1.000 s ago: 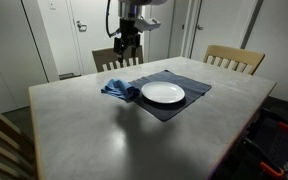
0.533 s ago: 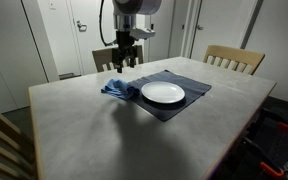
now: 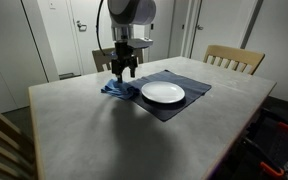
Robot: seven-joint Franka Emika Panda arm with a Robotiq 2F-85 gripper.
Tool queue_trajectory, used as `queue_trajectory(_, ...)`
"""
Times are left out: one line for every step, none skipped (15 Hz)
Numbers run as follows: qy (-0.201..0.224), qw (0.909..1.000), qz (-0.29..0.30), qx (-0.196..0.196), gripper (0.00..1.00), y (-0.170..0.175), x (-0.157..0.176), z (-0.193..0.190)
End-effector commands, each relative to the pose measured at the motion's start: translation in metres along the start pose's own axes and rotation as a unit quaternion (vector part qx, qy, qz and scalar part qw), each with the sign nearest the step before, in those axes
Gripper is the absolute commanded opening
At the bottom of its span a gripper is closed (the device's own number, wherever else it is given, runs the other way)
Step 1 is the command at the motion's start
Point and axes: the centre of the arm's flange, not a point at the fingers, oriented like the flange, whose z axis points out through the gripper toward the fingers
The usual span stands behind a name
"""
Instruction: Use the towel to wipe the plate
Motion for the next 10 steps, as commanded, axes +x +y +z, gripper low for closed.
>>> queue_trajectory(0.010,0.9999,-0.004,0.005,1.00,0.004,0.017,0.009)
queue_trajectory(0.010,0.9999,-0.004,0.007,1.00,0.004,0.018,0.011)
queue_trajectory(0.011,0.9999,-0.005,0.008,1.00,0.004,0.021,0.012)
queue_trajectory(0.012,0.9999,-0.006,0.008,1.00,0.004,0.023,0.014)
queue_trajectory(0.013,0.9999,-0.005,0.008,1.00,0.004,0.025,0.015)
queue_trajectory(0.015,0.9999,-0.006,0.006,1.00,0.003,0.027,0.016)
queue_trajectory(0.016,0.9998,-0.005,0.005,1.00,0.003,0.029,0.018)
queue_trajectory(0.017,0.9998,-0.006,0.004,1.00,0.002,0.030,0.021)
queue_trajectory(0.017,0.9998,-0.005,0.004,1.00,0.001,0.031,0.022)
queue_trajectory(0.017,0.9998,-0.005,0.004,1.00,0.001,0.032,0.023)
